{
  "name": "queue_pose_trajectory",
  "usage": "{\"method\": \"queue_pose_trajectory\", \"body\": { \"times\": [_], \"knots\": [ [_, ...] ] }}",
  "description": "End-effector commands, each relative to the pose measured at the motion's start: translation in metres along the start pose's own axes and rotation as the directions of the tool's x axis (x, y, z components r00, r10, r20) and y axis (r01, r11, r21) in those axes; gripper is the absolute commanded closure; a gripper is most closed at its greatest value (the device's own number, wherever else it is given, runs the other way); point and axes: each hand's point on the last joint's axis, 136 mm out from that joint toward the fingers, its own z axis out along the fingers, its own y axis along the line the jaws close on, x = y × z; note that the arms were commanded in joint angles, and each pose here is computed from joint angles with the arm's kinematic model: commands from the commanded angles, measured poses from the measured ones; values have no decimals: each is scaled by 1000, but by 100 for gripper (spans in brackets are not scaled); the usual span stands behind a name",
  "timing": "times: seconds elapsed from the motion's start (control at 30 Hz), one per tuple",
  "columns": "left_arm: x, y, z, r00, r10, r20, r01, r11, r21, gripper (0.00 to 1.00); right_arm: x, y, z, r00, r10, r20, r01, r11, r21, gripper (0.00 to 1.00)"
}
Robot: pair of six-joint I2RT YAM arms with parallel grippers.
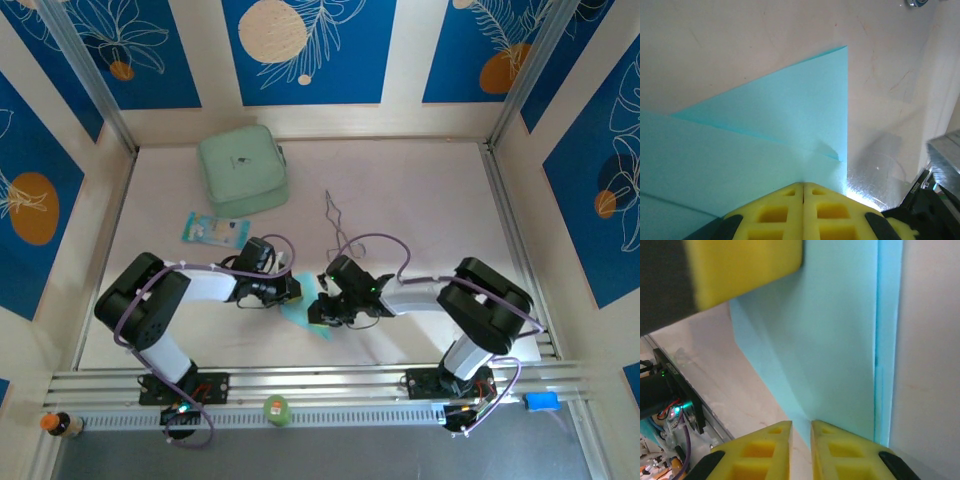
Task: Fold a paper plane with a square sheet of paper (pick it up from the middle)
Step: Perform the fourth fold on the wing at the bottom-center of the table.
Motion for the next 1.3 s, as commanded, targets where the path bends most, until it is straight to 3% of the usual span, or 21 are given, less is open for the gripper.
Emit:
{"method": "queue_pose_trajectory", "body": {
  "times": [0.0, 0.3, 0.8, 1.07, 1.27],
  "knots": [
    [15, 33, 4, 999, -43, -27, 40, 994, -105, 100, 4, -6, -13, 999, 1, 39, -2, 999, 35, 81],
    [12, 33, 3, 999, -49, -12, 47, 993, -109, 100, 7, -20, -32, 993, 34, 115, -43, 996, 81, 80],
    [10, 34, 4, 997, -80, 11, 81, 992, -96, 100, 20, -31, -43, 984, 121, 128, -131, 988, 76, 78],
    [11, 34, 5, 997, -79, 5, 79, 993, -90, 100, 22, -30, -49, 980, 130, 148, -137, 990, 36, 66],
    [10, 33, 7, 997, -75, 2, 75, 994, -86, 100, 19, -22, -44, 985, 124, 118, -128, 991, 32, 66]
  ]
}}
